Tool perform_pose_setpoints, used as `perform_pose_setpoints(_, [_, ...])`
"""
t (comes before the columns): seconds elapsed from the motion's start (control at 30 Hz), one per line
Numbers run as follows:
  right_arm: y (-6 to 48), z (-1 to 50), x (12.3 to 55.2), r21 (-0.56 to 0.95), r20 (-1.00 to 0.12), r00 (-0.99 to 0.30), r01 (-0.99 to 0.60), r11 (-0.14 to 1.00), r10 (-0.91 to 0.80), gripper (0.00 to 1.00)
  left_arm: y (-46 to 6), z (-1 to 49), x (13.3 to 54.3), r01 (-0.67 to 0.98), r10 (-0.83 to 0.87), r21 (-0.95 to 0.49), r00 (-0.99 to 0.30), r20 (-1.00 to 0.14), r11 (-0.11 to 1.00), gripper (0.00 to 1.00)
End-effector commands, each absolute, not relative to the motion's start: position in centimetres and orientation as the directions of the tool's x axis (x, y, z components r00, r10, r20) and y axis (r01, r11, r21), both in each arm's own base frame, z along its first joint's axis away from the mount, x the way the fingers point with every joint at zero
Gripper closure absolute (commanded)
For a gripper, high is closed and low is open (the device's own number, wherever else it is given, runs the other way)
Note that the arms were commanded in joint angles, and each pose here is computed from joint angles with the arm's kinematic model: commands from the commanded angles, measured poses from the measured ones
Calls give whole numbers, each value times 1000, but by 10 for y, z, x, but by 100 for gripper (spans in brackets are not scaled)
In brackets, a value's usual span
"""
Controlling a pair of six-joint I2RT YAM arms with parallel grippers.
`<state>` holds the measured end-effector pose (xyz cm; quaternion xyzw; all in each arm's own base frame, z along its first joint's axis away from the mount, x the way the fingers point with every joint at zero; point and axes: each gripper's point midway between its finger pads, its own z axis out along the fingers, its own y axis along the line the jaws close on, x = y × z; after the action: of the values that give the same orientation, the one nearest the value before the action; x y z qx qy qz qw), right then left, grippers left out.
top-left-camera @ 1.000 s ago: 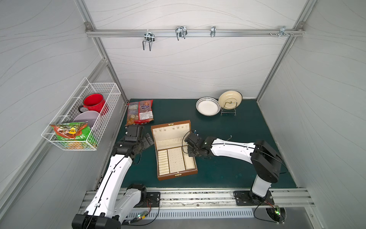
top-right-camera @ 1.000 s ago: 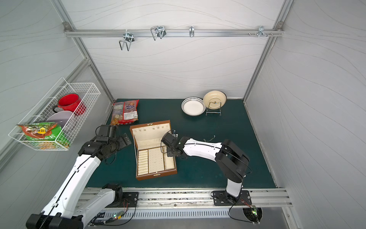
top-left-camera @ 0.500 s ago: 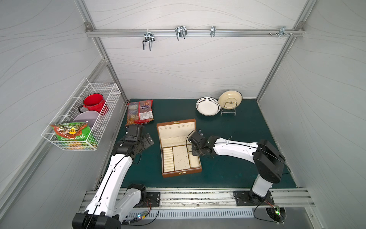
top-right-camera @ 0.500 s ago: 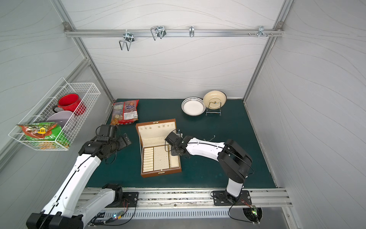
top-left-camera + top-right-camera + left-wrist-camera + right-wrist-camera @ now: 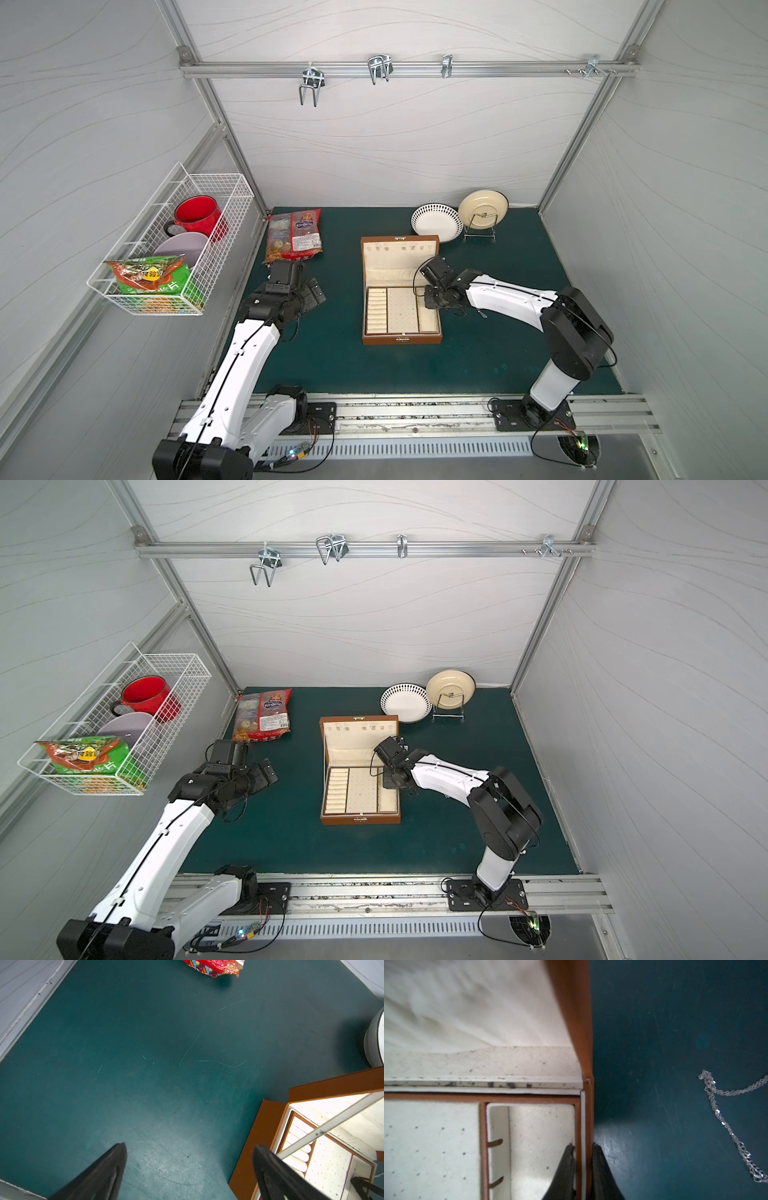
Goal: Put jewelry chain into jewelry box
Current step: Move the jewelry box to the center of the board, then pick up the necklace from the center of the board.
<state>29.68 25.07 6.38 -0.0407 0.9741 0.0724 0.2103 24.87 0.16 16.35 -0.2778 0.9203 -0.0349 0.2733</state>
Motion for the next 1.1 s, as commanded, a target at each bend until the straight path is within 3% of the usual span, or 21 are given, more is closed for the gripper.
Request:
perform_pose_setpoints(0.0, [269,87,317,190,-481,-875,-160,969,-50,86,-8,182,265,-438,-513,-271,-680,-524,857,0])
perform_pose_setpoints(0.27, [277,90,321,189,-484,-870,-211,959,-96,79,-18,182,270,-394,-490,-292,-697,-523,872,0])
perform_pose_setpoints(0.4, [268,107,319,187,-510,-857,-198,962,-77,57,-25,188,272,-361,-470,-301,-705,-531,883,1])
perform_pose_setpoints(0.47, [259,121,319,190,-534,-843,-190,963,-62,54,-33,193,273,-325,-444,-306,-717,-538,895,3])
perform_pose_setpoints(0.73, [189,154,317,153,-580,-814,-78,985,26,52,-83,214,275,-141,-319,-333,-752,-576,932,10])
perform_pose_setpoints(0.97, [121,125,305,114,-497,-863,38,993,90,53,-145,222,273,43,-178,-339,-785,-594,940,10])
perform_pose_setpoints(1.07, [110,106,294,179,-434,-893,47,983,122,52,-167,219,272,97,-126,-336,-802,-584,937,10])
